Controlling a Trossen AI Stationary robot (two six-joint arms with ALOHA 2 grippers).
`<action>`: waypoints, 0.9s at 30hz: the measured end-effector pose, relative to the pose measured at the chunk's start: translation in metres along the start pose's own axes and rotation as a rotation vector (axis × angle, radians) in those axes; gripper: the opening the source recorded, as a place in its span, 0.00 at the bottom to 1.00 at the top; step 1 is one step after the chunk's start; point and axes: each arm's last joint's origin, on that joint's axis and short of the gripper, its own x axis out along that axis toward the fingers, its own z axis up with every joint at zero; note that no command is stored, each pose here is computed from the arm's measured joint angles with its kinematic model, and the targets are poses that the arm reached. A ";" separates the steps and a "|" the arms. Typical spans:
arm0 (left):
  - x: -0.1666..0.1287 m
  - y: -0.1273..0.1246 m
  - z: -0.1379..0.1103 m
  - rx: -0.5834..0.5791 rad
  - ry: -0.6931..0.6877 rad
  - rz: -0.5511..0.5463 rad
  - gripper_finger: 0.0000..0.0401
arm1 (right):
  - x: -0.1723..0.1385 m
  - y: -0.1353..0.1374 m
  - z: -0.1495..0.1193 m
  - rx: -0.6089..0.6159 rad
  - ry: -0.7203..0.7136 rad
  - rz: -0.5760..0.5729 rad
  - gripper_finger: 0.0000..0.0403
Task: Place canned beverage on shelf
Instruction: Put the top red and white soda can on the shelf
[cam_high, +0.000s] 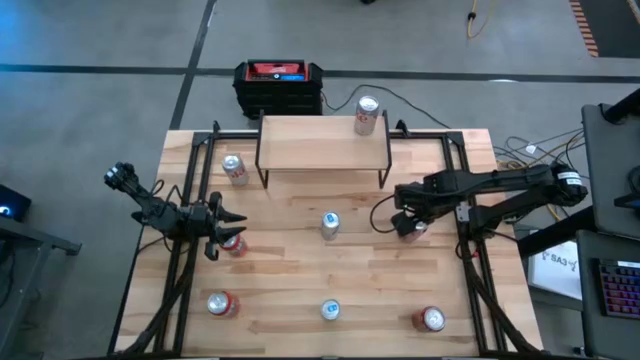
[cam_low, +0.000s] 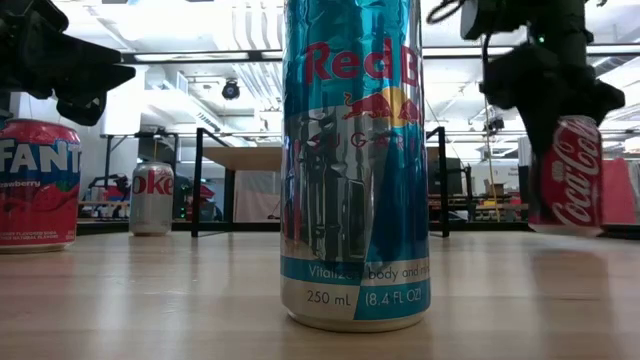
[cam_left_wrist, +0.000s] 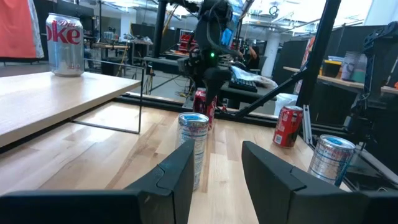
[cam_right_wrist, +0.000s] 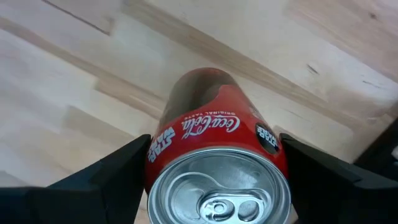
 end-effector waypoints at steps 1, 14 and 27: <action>0.000 0.000 0.000 0.000 0.000 0.000 0.29 | -0.003 0.002 0.001 -0.001 -0.006 0.009 0.76; 0.000 0.000 0.000 0.000 0.000 0.000 0.29 | -0.048 0.039 0.020 -0.045 -0.092 0.009 0.77; 0.000 0.000 0.000 0.000 0.000 0.000 0.29 | -0.101 0.099 0.062 -0.282 -0.234 -0.074 0.77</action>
